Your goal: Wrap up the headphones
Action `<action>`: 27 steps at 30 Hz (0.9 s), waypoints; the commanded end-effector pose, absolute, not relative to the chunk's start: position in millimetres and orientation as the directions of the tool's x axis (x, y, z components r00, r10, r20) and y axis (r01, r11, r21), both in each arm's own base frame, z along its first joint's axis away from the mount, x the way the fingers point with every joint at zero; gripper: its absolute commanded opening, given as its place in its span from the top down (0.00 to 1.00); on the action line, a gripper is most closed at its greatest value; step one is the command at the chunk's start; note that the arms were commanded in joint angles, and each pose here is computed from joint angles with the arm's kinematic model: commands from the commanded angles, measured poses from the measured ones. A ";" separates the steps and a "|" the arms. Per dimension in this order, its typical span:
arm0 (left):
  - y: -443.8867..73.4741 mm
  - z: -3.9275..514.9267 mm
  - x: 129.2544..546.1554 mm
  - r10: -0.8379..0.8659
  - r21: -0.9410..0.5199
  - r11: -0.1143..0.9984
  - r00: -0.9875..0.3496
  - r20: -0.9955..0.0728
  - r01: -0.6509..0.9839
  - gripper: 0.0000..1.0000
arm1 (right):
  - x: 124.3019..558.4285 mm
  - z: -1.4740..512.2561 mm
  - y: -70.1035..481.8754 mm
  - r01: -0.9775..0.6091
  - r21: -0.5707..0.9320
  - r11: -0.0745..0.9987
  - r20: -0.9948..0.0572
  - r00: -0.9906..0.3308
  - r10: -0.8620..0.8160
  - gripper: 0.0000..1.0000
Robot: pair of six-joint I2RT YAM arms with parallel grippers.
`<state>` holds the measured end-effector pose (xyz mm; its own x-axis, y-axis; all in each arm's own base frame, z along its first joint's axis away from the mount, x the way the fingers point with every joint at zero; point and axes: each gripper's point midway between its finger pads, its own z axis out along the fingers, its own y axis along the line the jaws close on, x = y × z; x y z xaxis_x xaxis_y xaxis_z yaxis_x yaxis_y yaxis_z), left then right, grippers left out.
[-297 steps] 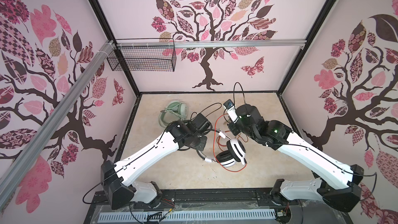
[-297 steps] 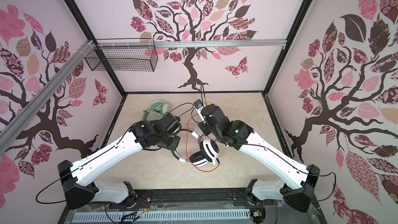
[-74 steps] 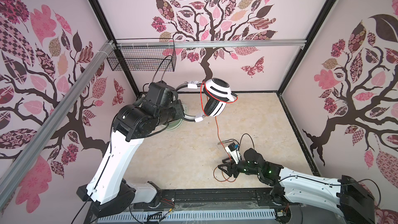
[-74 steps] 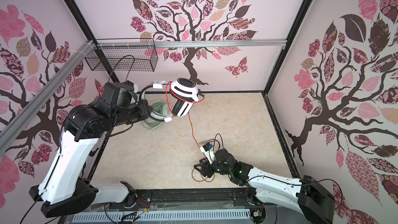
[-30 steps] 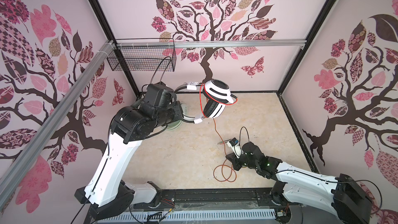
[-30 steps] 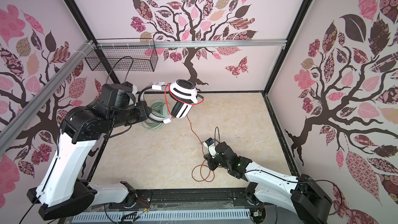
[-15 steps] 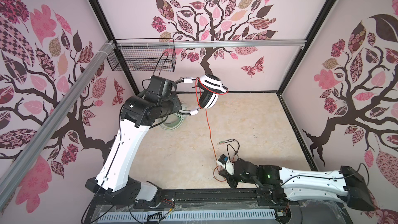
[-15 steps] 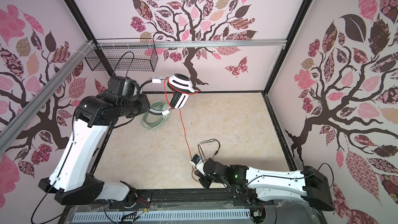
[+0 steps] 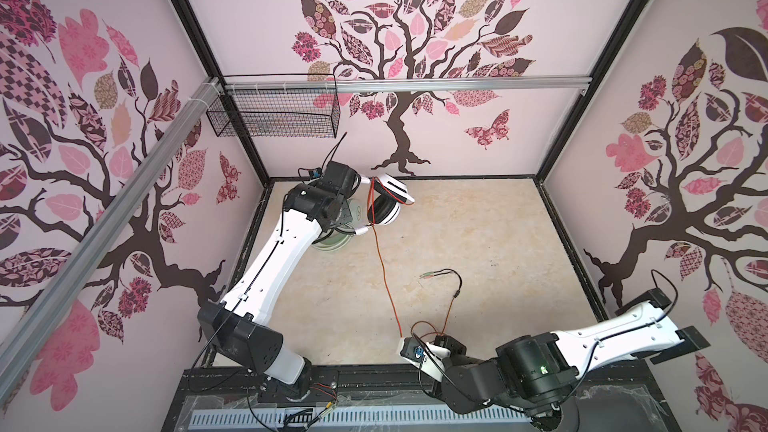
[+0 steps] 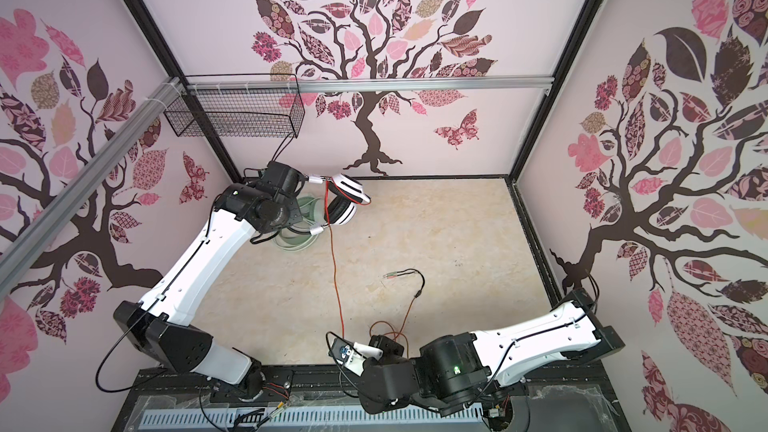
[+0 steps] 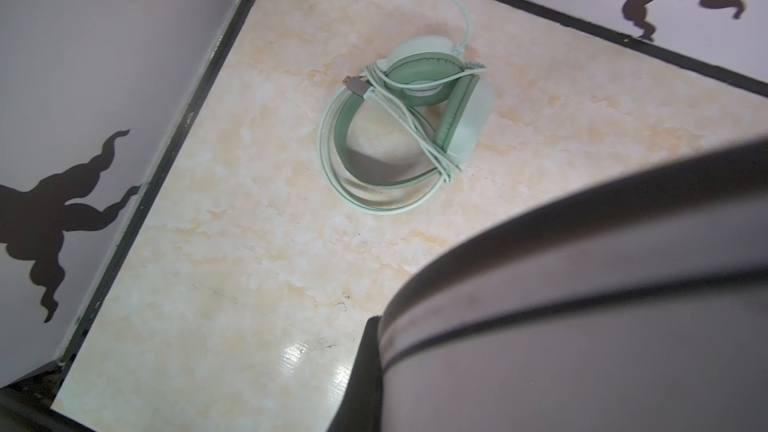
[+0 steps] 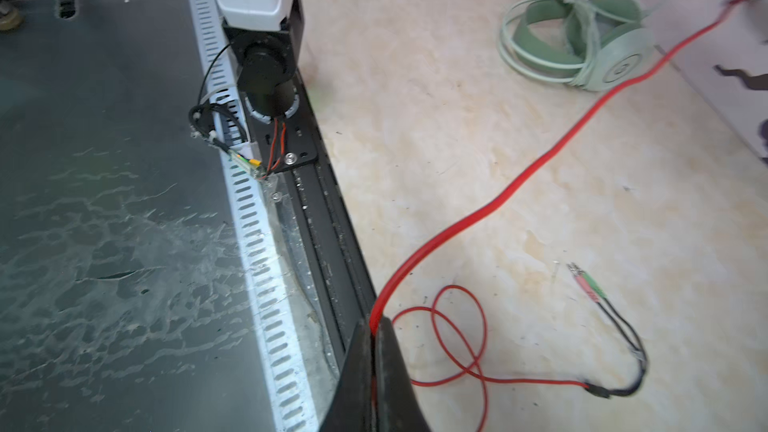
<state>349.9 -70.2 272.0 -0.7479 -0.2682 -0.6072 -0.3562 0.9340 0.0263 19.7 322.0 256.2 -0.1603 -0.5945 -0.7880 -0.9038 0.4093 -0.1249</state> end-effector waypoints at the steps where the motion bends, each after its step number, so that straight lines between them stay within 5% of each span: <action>1: -59.8 278.1 348.8 -0.272 0.027 0.923 -0.701 -0.659 -0.384 1.00 | 50.6 274.9 293.7 -0.817 -0.301 0.492 -0.761 -0.106 -0.641 1.00; 16: -61.3 216.0 290.4 -0.085 0.250 0.932 -0.828 -0.554 -0.263 1.00 | 97.6 408.2 274.4 -0.667 -0.403 0.627 -0.864 0.051 -0.501 1.00; 20: -66.9 205.6 281.0 -0.067 0.245 0.944 -0.855 -0.515 -0.221 1.00 | 112.4 417.1 272.3 -0.662 -0.393 0.638 -0.872 0.050 -0.486 1.00; 27: -119.0 196.6 251.9 0.116 0.106 0.991 -0.902 -0.416 0.078 1.00 | 171.8 398.2 267.5 -0.586 -0.423 0.690 -0.858 0.015 -0.513 1.00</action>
<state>264.0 -90.2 191.0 -0.9121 0.0500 -0.4068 -0.0462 0.9736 0.2234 156.5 269.9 391.4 -0.0068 -0.5365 -0.8439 -0.5919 0.6823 -0.4290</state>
